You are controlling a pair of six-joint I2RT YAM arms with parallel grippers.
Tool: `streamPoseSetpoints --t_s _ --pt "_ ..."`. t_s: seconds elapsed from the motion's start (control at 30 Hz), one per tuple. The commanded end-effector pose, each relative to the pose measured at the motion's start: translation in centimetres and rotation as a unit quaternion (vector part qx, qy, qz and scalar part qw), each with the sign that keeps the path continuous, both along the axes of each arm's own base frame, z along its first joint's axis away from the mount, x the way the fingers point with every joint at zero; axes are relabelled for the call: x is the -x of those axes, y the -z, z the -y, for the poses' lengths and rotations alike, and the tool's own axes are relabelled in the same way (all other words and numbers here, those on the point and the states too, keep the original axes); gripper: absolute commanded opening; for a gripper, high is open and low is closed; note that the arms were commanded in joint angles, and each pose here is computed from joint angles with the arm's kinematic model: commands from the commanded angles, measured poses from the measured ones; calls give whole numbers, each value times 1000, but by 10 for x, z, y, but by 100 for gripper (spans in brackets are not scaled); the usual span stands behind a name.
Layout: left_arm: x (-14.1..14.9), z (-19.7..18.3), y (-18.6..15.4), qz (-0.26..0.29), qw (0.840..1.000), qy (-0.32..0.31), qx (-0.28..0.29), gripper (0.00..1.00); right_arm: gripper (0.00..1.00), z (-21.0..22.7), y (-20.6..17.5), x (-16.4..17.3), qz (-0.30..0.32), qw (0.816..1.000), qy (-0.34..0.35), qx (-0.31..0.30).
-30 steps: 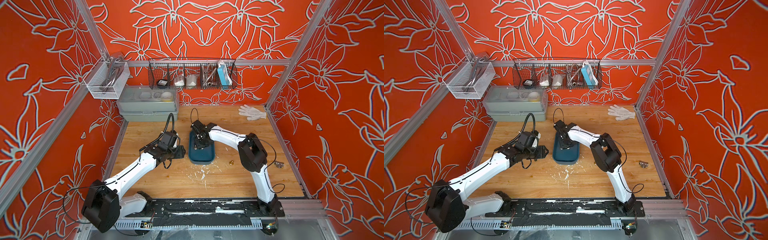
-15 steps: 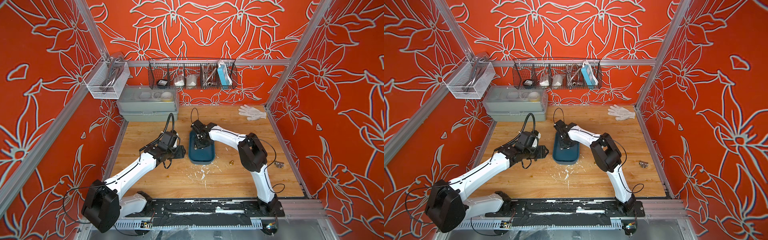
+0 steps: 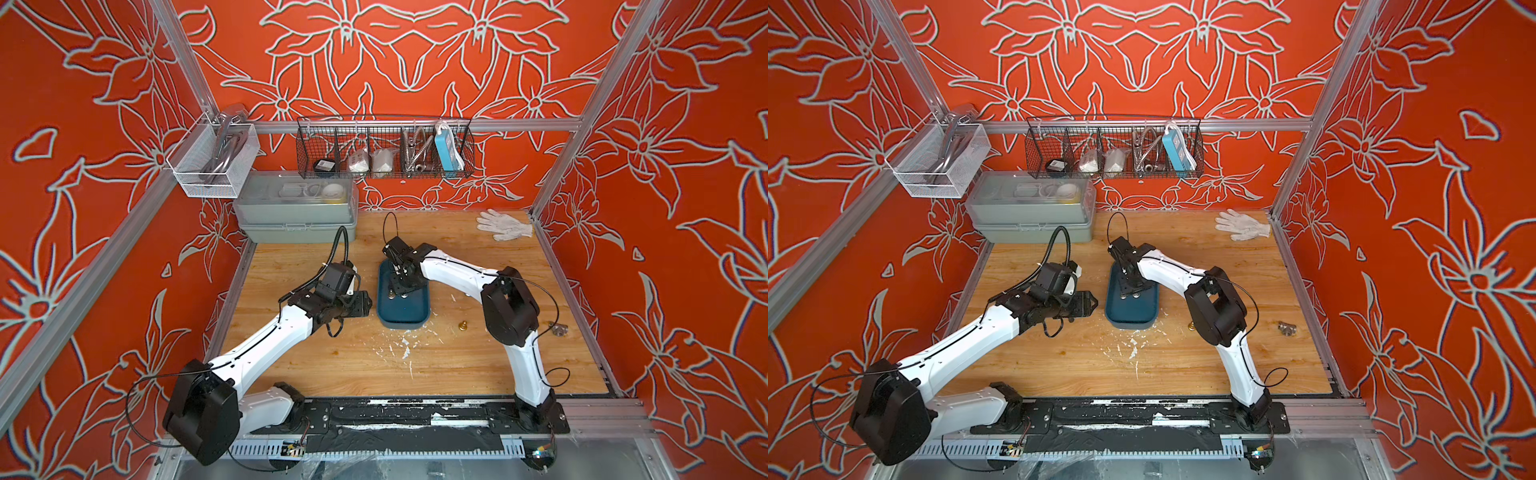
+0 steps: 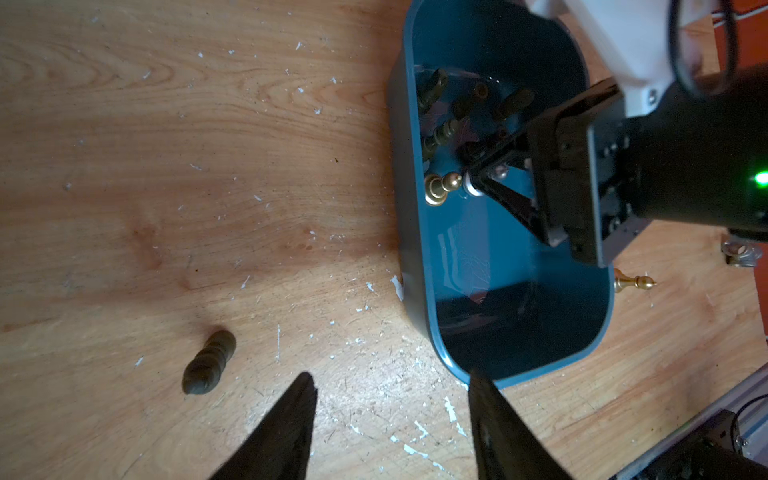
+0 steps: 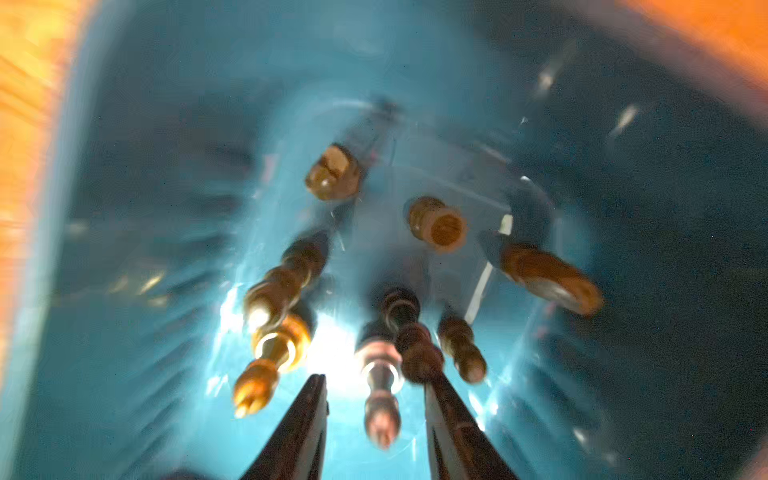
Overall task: Put the chess pieces into the storage box
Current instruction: Place the chess piece in the storage box.
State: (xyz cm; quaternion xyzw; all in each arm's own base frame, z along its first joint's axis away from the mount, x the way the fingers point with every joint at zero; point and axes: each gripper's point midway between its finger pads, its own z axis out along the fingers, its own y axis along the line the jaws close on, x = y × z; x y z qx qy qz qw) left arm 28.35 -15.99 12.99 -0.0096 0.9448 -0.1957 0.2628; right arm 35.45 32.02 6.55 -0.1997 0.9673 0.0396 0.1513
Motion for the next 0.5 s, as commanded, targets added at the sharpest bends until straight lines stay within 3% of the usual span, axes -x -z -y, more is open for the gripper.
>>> streamPoseSetpoints --t_s 0.0,0.23,0.33,0.47 --pt "-9 2 -25 30 999 -8 17 59 45 4 -33 6 17 1000 -2 -17" --pt "-24 8 -69 86 996 -14 37 60 49 27 -88 14 65 997 8 -51" --pt "-27 28 -90 106 994 17 33 60 51 58 -110 12 89 992 44 -82" --pt "-26 67 -108 128 988 82 9 60 53 125 -109 2 92 988 109 -63"
